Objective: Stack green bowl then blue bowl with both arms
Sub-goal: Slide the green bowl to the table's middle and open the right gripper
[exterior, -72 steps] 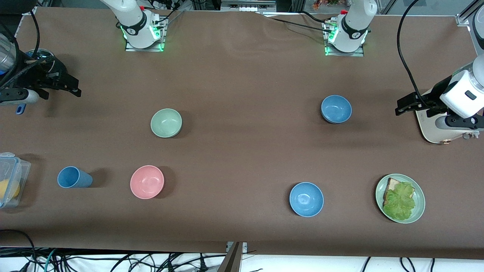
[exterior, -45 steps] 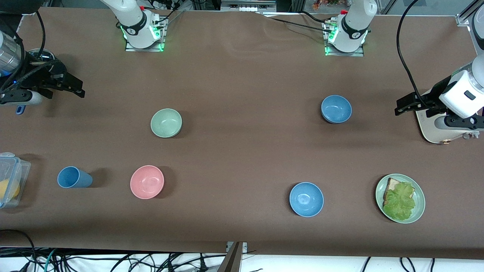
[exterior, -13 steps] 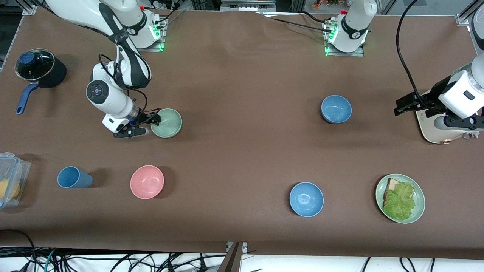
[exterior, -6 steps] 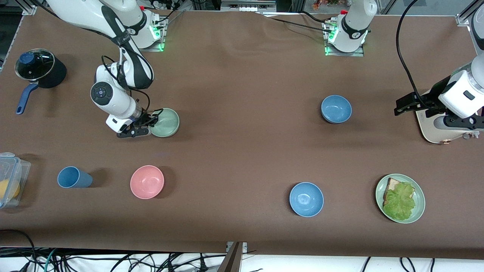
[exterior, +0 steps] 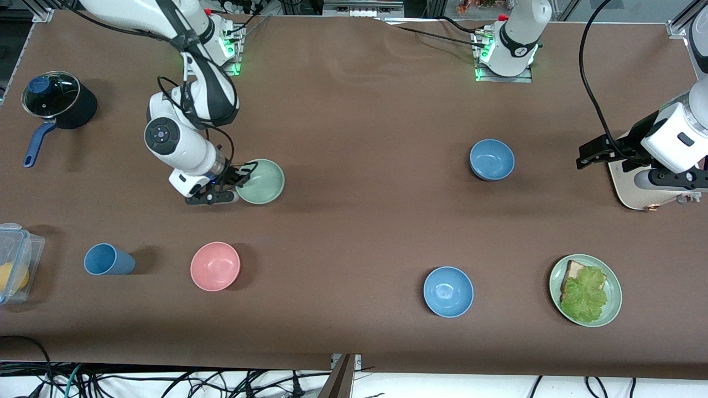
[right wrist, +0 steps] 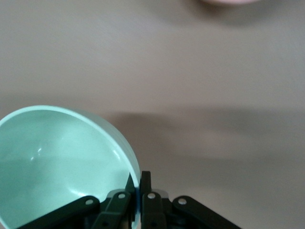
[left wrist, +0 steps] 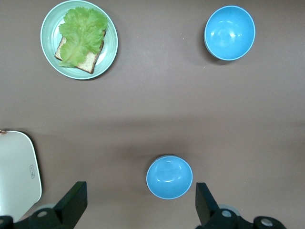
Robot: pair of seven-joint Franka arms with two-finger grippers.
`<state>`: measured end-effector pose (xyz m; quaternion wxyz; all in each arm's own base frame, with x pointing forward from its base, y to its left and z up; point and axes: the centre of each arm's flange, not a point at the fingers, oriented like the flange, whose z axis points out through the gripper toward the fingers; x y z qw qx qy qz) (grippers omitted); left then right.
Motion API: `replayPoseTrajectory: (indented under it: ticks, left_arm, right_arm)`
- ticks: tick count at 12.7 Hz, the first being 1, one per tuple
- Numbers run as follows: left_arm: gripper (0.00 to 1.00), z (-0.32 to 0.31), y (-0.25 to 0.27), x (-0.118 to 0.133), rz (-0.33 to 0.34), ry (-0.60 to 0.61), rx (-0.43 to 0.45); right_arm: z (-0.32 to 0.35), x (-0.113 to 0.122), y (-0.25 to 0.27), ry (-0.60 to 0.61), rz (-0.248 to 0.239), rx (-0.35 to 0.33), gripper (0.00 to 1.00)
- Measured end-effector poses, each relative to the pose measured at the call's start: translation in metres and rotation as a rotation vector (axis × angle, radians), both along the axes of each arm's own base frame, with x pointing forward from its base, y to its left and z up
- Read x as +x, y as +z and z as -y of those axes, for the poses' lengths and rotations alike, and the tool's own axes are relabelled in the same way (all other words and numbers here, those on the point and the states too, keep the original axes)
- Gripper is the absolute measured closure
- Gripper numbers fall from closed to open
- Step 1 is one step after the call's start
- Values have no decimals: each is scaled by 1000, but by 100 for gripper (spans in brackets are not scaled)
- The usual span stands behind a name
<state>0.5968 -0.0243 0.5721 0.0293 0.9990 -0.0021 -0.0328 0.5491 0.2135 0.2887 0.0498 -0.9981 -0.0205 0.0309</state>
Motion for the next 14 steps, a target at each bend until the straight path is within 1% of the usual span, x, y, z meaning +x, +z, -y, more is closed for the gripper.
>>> replayPoseTrajectory:
  ticks: [2,3,5,6,8,10,12,13,14]
  left_arm:
    - [0,0,0,0,0,0,0]
    - [0,0,0,0,0,-1,0]
    - [0,1,0,0,1,-1,0]
    - [0,1,0,0,0,-1,0]
    - [0,1,0,0,0,-1,0]
    - [0,-1,-1,1,-1,2,0]
    - [0,-5,-6,3,-10,9,1]
    - [0,-8,-8,3,-14,13,1]
    - [0,-9,-9,4,-16,16,1]
  right_arm:
    - [-56,13,26,-66,22,50,95]
    - [-91,16,26,-103,23,68,95]
    - [-167,15,4,-161,-4,89,95]
    - [-201,11,-17,-175,-11,78,95]
    - [-252,0,-57,-191,1,37,95]
    - [-284,-13,-80,-196,6,28,95]
    - [-302,-23,-80,-208,13,39,95]
    - [-306,-26,-79,-217,14,41,91]
    - [-308,-26,-77,-223,15,42,90]
